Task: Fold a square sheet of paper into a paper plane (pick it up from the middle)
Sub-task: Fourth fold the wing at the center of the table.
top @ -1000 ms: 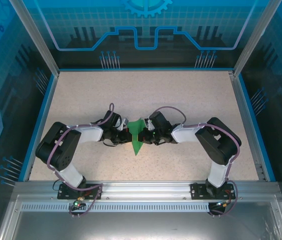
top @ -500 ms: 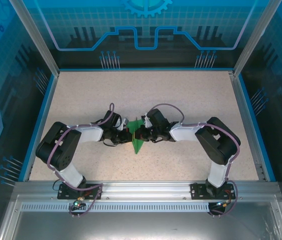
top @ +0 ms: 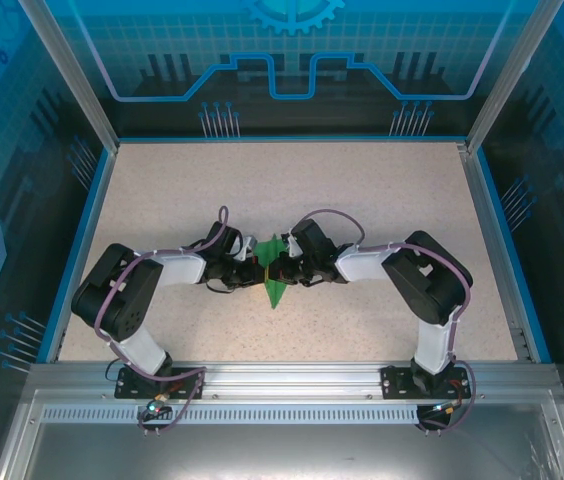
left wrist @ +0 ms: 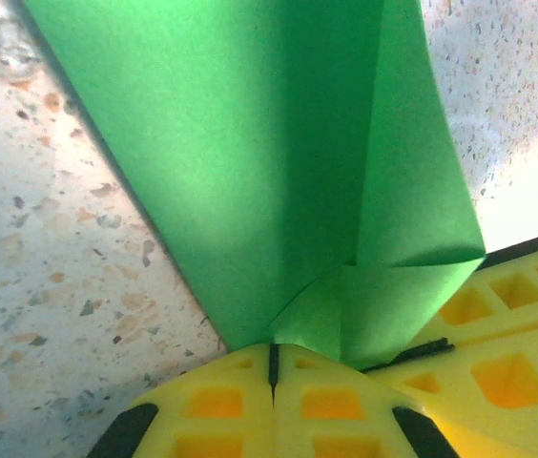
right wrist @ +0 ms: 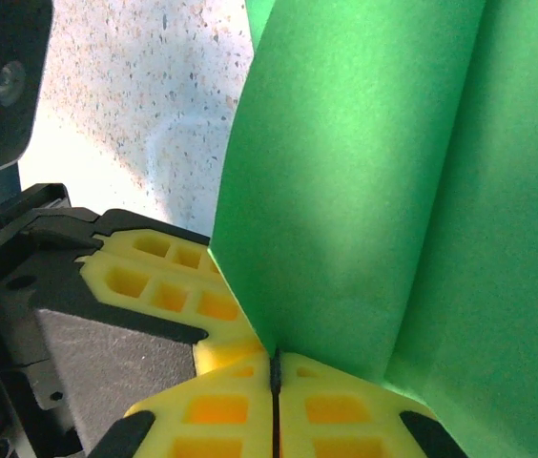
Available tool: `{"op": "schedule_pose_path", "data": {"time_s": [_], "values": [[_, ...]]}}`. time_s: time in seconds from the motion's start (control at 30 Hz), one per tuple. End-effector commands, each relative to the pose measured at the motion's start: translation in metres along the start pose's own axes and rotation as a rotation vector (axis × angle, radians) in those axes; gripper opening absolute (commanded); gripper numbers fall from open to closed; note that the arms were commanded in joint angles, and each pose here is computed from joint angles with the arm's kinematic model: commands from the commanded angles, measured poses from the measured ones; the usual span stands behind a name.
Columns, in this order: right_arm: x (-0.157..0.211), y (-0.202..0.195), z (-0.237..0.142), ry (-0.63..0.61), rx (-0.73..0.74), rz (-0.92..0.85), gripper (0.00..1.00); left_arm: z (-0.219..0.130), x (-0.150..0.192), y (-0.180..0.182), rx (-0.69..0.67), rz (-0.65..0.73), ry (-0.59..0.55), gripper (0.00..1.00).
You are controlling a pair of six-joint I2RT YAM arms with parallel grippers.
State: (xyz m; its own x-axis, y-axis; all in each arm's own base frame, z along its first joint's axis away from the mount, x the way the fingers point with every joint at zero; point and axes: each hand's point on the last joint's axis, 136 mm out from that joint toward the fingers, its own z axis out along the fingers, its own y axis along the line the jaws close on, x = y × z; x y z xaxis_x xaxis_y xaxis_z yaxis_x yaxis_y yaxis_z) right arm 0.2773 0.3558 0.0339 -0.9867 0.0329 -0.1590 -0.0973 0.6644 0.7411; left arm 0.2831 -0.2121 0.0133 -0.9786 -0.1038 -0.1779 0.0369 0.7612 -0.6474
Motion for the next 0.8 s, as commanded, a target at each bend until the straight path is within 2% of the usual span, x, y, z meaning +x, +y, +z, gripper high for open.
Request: {"op": "schedule_pose_path", "data": {"time_s": [0.0, 0.77], "values": [[-0.0024, 0.0097, 0.0061, 0.008, -0.026, -0.008, 0.07, 0.0036, 0.0174, 0.0206, -0.051, -0.019, 0.041, 0.0], [-0.0062, 0.0047, 0.0114, 0.004, -0.063, 0.045, 0.07, -0.003, 0.0206, 0.0175, 0.028, -0.053, 0.013, 0.0]]}}
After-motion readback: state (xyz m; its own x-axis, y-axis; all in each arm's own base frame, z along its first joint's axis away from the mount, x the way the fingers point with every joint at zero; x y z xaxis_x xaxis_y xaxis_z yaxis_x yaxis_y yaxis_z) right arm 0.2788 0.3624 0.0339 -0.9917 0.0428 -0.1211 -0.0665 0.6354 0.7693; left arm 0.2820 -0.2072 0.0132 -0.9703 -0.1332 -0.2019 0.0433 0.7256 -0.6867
